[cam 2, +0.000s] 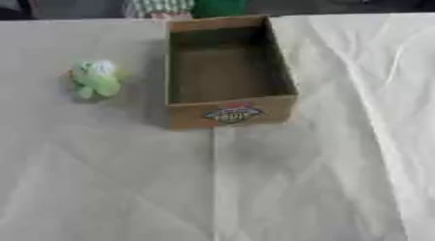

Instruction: Pick up objects on the table and place them in the box.

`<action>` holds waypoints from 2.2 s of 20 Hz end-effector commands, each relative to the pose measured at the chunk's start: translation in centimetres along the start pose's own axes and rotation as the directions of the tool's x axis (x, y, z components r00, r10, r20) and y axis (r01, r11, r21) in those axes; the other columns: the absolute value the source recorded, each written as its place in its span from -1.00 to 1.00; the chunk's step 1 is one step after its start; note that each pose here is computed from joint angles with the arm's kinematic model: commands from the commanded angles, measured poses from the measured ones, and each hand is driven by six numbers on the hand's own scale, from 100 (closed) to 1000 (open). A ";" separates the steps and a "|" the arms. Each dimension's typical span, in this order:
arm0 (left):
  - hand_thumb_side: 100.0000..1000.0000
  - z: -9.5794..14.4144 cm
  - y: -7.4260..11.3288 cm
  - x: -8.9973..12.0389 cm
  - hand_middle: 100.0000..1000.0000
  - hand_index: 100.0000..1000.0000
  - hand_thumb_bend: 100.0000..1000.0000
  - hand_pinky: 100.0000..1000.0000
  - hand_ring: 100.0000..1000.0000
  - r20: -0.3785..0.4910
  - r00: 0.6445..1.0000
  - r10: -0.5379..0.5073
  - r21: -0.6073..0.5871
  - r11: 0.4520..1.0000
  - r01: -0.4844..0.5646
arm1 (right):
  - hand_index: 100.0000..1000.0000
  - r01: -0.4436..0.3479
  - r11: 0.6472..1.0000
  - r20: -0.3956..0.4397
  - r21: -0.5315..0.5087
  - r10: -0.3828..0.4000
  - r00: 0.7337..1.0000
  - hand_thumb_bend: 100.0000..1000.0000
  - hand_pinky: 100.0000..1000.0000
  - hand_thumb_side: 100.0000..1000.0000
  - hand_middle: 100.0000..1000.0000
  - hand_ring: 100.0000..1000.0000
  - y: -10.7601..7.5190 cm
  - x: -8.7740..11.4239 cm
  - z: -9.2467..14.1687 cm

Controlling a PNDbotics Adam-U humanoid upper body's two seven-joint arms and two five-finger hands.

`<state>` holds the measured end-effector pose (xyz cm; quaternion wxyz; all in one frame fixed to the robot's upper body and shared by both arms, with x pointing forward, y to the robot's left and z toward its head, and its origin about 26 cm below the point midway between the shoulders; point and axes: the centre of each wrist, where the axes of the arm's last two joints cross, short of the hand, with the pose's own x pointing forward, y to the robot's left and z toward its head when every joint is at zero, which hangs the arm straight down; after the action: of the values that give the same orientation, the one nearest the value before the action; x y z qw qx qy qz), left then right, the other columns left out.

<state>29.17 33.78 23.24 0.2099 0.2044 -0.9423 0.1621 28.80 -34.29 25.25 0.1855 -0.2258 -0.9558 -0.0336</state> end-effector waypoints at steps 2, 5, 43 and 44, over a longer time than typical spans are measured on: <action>0.38 -0.8 0.2 0.7 0.10 0.50 -1.00 0.46 0.18 0.035 0.999 -0.001 -0.006 1.000 0.001 | 0.73 -0.012 1.000 0.045 0.012 0.011 0.999 -1.00 0.64 0.00 0.43 0.38 -0.4 0.7 -1.1; 0.38 -0.8 0.3 0.7 0.10 0.50 -1.00 0.46 0.17 0.034 0.999 -0.002 -0.007 1.000 0.002 | 0.73 -0.012 1.000 0.045 0.013 0.011 0.999 -1.00 0.64 0.00 0.43 0.38 -0.4 0.7 -1.1; 0.92 -13.4 -3.4 -3.6 0.54 0.93 -0.14 0.22 0.57 0.659 0.460 -0.596 -0.587 -0.024 0.810 | 0.72 -0.005 0.998 0.048 0.059 0.002 0.999 -1.00 0.63 0.01 0.43 0.38 -0.2 0.8 -1.3; 0.92 -13.5 -3.5 -3.9 0.54 0.94 -0.12 0.22 0.57 0.670 0.449 -0.591 -0.592 -0.061 0.804 | 0.72 -0.005 0.998 0.049 0.061 0.002 0.999 -1.00 0.63 0.01 0.43 0.38 -0.2 0.8 -1.4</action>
<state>38.73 36.50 32.40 0.2405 0.5143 -0.6631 -0.4878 28.81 -34.23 25.59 0.1859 -0.2208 -0.9573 -0.0144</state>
